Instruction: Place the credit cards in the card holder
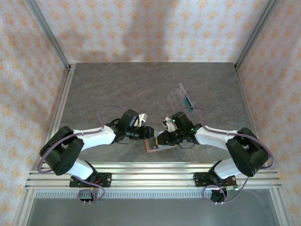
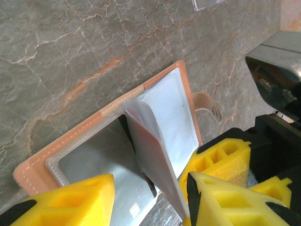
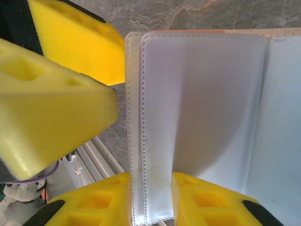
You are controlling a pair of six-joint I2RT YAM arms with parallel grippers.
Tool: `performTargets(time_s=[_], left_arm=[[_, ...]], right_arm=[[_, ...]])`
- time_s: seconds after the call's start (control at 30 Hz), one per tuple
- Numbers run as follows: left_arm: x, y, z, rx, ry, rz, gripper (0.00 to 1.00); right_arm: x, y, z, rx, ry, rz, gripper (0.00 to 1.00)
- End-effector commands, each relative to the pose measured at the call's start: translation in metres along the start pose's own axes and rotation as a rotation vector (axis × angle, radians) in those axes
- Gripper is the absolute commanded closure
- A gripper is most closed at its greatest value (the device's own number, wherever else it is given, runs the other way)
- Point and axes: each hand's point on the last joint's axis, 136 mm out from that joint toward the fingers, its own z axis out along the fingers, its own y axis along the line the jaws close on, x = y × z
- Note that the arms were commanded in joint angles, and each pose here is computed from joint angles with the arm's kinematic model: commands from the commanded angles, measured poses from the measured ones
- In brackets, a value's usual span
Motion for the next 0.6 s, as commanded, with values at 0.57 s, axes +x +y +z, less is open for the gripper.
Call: performTargets(time_s=[0.57], left_arm=[[0.001, 0.019, 0.019, -0.047, 0.037, -0.001, 0.61]], right_arm=[[0.009, -0.028, -0.014, 0.202, 0.001, -0.019, 0.52]])
